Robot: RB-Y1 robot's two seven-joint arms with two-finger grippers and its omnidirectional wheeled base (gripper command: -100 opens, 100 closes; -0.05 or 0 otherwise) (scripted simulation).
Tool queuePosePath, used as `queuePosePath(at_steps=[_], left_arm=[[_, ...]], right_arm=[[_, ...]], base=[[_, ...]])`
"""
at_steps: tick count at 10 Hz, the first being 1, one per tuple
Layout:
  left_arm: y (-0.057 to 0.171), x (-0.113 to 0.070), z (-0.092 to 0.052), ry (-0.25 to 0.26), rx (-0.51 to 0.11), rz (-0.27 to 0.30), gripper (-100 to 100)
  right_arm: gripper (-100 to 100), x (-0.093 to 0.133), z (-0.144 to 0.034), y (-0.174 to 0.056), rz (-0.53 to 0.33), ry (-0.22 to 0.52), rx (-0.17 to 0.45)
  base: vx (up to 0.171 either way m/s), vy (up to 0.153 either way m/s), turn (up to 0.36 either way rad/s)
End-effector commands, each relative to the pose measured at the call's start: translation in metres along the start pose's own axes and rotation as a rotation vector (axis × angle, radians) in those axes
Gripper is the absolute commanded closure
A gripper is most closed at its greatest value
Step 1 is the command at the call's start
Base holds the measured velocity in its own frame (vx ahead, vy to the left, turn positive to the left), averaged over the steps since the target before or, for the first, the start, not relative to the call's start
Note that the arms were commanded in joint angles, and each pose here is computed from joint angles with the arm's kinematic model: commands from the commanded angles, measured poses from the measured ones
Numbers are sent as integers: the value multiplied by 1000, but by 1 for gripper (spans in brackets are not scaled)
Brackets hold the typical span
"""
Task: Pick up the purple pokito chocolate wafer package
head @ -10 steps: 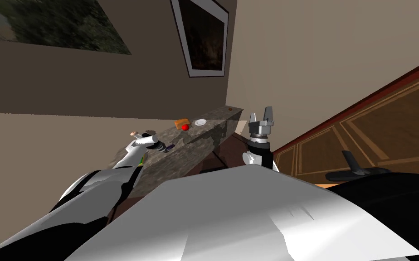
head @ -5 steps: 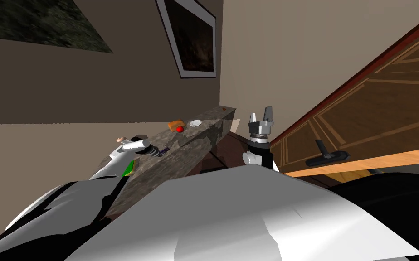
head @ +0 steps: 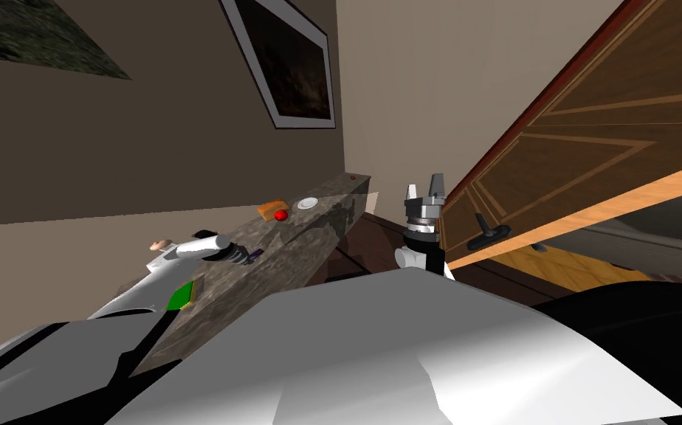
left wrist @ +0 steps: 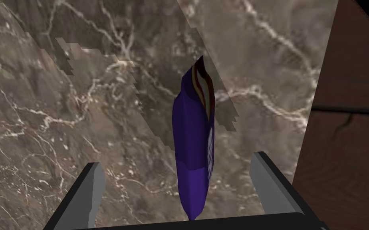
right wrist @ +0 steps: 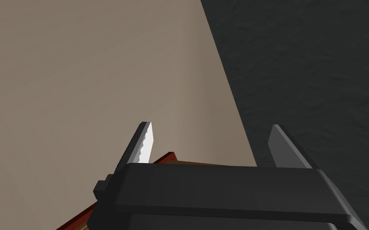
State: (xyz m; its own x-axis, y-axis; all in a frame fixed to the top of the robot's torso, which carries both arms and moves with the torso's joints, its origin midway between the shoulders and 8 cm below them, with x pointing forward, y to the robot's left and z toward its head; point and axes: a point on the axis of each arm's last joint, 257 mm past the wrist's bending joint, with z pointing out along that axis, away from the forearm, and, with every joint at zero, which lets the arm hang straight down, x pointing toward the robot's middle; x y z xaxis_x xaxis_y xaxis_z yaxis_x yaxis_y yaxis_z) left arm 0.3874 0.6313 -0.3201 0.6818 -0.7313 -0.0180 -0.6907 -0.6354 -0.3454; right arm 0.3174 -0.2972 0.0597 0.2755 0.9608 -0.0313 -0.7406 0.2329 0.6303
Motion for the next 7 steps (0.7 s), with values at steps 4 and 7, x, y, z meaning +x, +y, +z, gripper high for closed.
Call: queuePosePath(at_steps=[4, 7], left_arm=[[2, -12, -1, -8, -5, -12, 100], [3, -12, -1, -8, -6, -12, 100]], right_arm=[[0, 0, 0, 0, 0, 0, 0], [0, 0, 0, 0, 0, 0, 0]], base=[[-4, -2, 3], [0, 0, 0]])
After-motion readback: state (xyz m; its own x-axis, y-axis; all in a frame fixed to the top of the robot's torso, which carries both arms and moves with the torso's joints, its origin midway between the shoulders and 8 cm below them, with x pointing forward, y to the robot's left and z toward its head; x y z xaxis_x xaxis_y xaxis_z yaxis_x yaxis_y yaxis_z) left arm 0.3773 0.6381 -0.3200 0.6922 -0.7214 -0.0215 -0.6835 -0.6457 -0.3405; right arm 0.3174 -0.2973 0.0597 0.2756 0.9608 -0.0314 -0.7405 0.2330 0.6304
